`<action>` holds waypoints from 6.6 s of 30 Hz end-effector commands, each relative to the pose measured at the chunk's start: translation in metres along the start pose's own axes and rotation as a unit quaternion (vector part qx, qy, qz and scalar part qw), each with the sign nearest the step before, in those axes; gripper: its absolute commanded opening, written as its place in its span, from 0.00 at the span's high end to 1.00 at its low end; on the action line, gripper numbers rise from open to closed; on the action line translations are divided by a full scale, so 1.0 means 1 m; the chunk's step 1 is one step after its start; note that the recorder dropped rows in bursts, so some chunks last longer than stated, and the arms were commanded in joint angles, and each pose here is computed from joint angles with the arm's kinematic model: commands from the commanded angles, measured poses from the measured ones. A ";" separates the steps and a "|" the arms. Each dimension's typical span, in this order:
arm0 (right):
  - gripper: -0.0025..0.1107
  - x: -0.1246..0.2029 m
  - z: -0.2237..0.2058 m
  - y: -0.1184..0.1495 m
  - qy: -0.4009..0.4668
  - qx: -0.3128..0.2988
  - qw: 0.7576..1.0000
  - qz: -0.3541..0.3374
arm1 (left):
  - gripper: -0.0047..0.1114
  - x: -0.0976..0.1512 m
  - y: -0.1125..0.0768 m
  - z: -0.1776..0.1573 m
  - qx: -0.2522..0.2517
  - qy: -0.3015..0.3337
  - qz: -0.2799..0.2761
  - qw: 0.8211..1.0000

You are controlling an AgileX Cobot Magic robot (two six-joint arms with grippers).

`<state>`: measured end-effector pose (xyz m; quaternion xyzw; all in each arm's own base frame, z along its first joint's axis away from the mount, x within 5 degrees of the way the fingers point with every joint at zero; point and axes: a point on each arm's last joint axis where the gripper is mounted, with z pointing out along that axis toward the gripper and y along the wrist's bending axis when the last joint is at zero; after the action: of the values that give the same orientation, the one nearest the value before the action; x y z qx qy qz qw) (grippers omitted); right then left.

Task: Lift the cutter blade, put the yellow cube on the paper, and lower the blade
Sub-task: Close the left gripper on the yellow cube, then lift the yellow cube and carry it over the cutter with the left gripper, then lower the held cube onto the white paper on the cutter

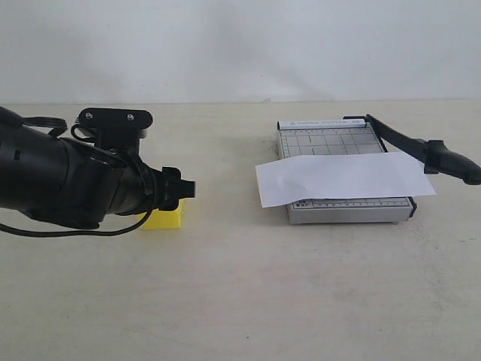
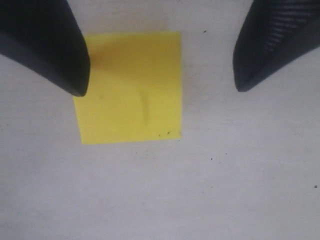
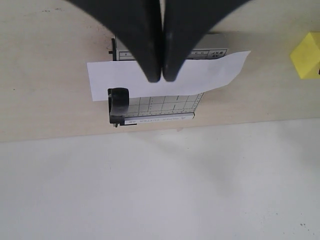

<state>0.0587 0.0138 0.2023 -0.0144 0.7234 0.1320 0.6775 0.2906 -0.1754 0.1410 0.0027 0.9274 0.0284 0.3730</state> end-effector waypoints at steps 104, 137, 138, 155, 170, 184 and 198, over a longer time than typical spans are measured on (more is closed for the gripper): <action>0.98 -0.001 0.000 0.000 -0.004 -0.001 1.000 -0.004 | 0.92 -0.093 -0.122 -0.039 0.399 -0.071 0.109 0.907; 0.98 -0.001 0.000 0.000 -0.004 -0.001 1.000 -0.004 | 0.92 -0.071 -0.152 0.009 0.334 -0.159 0.435 0.821; 0.98 -0.001 0.000 0.000 -0.004 -0.001 1.000 -0.004 | 0.92 -0.071 -0.152 0.009 0.334 -0.159 0.435 0.821; 0.98 -0.001 0.000 0.000 -0.004 -0.001 1.000 -0.004 | 0.84 -0.072 -0.152 0.009 0.333 -0.158 0.428 0.825; 0.98 -0.001 0.000 0.000 -0.004 -0.001 1.000 -0.004 | 0.41 -0.073 -0.153 0.007 0.346 -0.148 0.377 0.846; 0.98 -0.001 0.000 0.000 -0.004 -0.001 1.000 -0.004 | 0.20 -0.075 -0.152 0.008 0.343 -0.145 0.347 0.860; 0.98 -0.001 0.000 0.000 -0.004 -0.001 1.000 -0.004 | 0.25 -0.106 -0.144 -0.036 0.358 -0.193 0.327 0.853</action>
<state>0.0587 0.0138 0.2023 -0.0144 0.7234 0.1320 0.6775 0.3490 -0.3234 0.2119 0.4469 0.7399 -0.1741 0.4718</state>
